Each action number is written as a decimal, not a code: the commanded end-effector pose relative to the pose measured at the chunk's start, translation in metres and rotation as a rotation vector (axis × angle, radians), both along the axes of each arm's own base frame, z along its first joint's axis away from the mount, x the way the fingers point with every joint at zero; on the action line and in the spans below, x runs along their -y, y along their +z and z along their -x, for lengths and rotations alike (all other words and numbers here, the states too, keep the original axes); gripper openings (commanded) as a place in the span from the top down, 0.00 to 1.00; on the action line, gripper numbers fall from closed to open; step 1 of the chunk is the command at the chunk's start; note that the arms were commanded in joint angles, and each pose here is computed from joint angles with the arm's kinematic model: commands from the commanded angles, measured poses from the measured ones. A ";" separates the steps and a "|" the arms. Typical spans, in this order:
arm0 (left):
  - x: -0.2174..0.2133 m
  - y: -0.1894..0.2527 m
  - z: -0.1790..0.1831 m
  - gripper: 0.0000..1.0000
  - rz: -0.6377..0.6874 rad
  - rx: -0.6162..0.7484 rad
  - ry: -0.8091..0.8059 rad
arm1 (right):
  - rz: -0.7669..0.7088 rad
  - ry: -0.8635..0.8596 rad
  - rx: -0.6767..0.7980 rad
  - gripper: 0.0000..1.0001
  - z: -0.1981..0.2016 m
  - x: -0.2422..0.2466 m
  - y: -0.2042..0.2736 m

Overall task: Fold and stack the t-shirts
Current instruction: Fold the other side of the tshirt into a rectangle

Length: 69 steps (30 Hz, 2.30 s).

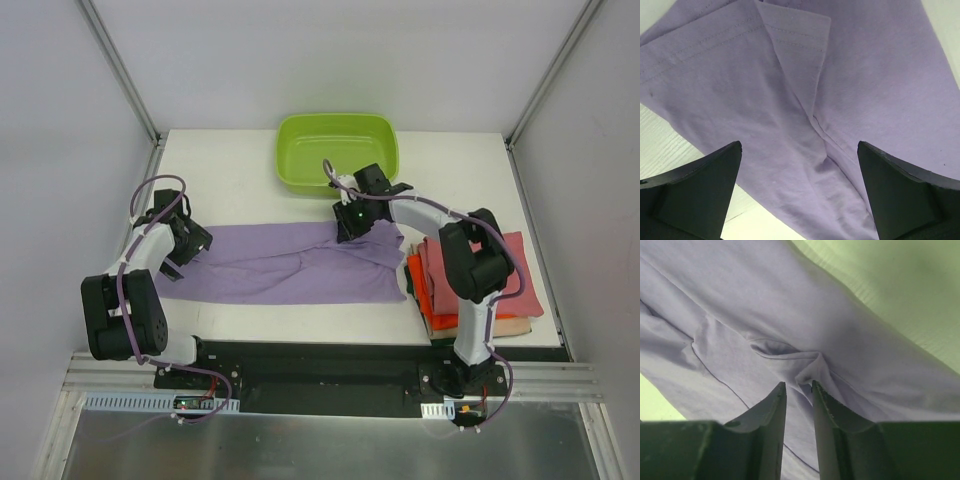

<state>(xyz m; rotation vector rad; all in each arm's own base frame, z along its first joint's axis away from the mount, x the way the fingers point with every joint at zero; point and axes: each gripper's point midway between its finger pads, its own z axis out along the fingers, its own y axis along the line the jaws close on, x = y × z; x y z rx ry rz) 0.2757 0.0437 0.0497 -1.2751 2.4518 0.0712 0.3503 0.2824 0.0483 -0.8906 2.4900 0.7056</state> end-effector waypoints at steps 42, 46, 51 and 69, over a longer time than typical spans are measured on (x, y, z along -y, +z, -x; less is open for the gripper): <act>-0.003 0.004 0.002 0.01 -0.024 0.000 -0.017 | 0.226 0.056 0.265 0.44 -0.046 0.009 0.011; -0.003 0.003 0.002 0.01 -0.024 -0.003 -0.014 | 0.179 0.079 0.194 0.46 -0.033 0.003 0.008; -0.002 0.002 0.001 0.01 -0.015 -0.007 -0.017 | 0.170 0.069 0.154 0.56 -0.026 0.004 0.007; 0.000 0.002 0.000 0.01 -0.007 -0.005 -0.023 | 0.209 0.041 0.211 0.69 -0.017 0.006 0.029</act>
